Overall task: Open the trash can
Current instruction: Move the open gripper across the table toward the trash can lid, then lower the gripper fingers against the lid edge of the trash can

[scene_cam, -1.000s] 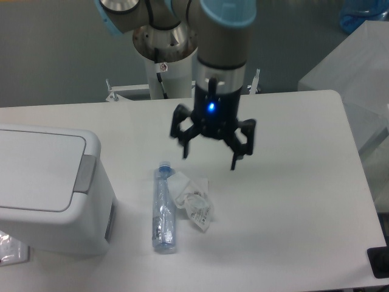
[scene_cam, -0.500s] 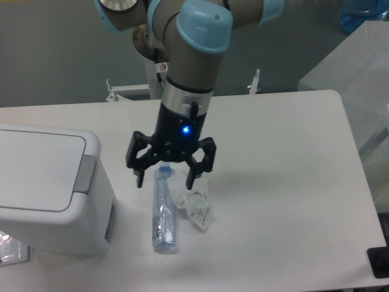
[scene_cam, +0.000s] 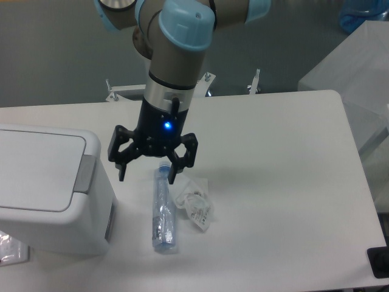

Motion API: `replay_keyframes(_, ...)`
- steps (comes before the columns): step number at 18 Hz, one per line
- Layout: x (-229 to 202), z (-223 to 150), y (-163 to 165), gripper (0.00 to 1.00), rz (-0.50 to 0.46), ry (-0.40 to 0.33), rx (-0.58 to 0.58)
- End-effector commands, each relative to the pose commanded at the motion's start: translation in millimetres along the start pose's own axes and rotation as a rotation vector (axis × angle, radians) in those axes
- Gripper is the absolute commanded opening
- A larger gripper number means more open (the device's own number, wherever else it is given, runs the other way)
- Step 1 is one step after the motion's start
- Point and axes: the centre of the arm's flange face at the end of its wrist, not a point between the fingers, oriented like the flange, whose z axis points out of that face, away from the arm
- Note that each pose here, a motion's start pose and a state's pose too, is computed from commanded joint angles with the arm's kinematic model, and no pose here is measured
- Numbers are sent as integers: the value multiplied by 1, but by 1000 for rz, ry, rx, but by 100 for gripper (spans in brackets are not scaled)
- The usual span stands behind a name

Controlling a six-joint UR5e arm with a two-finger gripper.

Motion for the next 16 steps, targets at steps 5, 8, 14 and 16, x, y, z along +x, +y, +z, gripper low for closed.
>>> replay_keyframes(5,9,2,2,100,-28,5,-4)
replay_keyframes(8,13,6,3,100,-27,9,-13)
replay_keyframes(14,21,12,4,100,-35,15,-20)
replay_keyframes(16,21,13,4,100,-34,15,-22)
